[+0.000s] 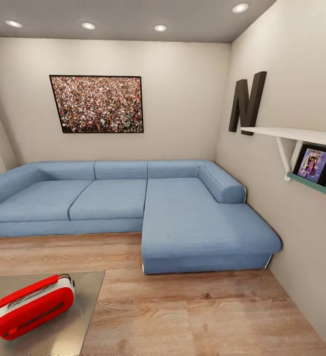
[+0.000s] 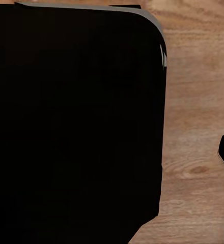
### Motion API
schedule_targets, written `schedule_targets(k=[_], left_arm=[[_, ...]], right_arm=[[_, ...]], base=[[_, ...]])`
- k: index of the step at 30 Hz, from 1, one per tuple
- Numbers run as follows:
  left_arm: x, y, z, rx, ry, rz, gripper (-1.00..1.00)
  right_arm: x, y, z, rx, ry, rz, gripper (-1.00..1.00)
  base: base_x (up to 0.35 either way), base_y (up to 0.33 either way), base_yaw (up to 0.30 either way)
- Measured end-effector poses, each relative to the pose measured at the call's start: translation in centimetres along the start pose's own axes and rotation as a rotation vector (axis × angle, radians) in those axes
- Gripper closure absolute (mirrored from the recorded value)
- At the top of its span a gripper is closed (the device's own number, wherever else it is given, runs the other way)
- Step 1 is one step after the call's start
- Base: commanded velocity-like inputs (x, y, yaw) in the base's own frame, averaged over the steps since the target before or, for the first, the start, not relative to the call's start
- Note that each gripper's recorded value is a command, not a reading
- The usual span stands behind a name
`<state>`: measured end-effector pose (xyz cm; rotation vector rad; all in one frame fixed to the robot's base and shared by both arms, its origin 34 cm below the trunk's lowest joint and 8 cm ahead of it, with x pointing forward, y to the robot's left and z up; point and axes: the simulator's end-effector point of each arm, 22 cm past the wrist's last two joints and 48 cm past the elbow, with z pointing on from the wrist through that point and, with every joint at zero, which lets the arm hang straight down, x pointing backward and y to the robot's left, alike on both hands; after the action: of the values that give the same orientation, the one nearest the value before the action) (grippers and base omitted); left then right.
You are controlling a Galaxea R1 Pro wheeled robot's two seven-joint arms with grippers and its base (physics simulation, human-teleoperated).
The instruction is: Turn on the radio receiver that's on the table in the living room.
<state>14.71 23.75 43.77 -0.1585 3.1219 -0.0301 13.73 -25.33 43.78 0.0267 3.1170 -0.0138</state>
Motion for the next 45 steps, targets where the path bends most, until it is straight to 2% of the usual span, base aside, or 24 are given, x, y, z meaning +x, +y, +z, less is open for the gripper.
schedule_targets(k=[9, 16, 45], left_arm=[[0.0, -0.1, 0.0, 0.001, 0.000, 0.001, -1.00], [-0.2, -0.9, 0.0, 0.013, -0.005, 0.003, -1.00], [-0.2, -1.1, 0.0, 0.016, -0.005, 0.004, -1.00]], right_arm=[[0.0, 0.0, 0.0, 0.000, -0.001, -0.003, -1.00], [0.0, -0.1, 0.0, -0.001, -0.001, -0.006, -1.00], [0.0, 0.0, 0.0, -0.001, -0.001, -0.017, -1.00]], base=[[0.000, 0.000, 0.264], [0.031, 0.000, 0.065], [0.307, 0.000, 0.001]])
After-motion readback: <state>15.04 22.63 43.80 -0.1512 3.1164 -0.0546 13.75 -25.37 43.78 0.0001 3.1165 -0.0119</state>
